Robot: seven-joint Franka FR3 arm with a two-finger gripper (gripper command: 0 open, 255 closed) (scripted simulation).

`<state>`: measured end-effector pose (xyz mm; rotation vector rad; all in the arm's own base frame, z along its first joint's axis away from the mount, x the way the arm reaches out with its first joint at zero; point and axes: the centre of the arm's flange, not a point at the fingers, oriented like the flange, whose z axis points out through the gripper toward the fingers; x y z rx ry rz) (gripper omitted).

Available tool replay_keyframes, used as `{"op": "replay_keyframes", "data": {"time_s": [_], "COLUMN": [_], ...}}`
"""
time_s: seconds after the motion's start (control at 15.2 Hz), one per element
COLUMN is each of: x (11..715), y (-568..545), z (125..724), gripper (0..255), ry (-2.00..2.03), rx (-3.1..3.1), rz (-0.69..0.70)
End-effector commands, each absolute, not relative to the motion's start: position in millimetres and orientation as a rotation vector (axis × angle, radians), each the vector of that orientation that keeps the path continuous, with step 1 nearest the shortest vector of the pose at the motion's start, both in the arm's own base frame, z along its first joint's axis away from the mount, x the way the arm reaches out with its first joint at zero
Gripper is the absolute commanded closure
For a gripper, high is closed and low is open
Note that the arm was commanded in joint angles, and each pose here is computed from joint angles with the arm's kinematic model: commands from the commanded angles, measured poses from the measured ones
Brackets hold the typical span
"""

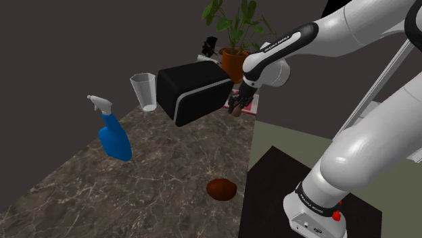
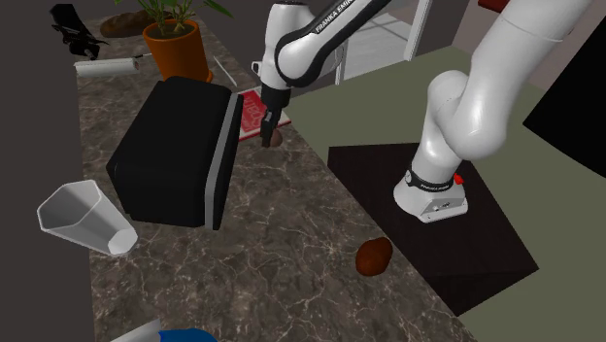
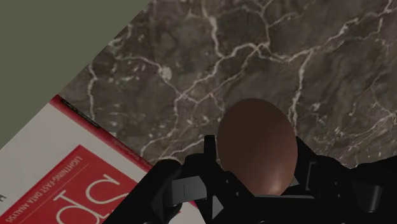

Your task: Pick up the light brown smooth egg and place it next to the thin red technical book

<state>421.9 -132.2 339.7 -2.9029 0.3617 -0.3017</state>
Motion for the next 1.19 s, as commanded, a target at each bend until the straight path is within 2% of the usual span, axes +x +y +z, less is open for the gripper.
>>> {"op": "replay_keyframes", "data": {"time_s": [0.0, 0.4, 0.46, 0.79, 1.12], "x": [422, 422, 422, 422, 411], "y": [-133, -133, -133, -133, -142], "z": [337, 337, 337, 337, 385], "gripper": [255, 255, 0, 0, 0], "ry": [0.362, 0.362, 0.362, 0.362, 0.362], "rx": [-2.903, -2.903, -2.903, -2.903, -2.903], "rz": [-0.303, -0.303, -0.303, -0.303, -0.303]}}
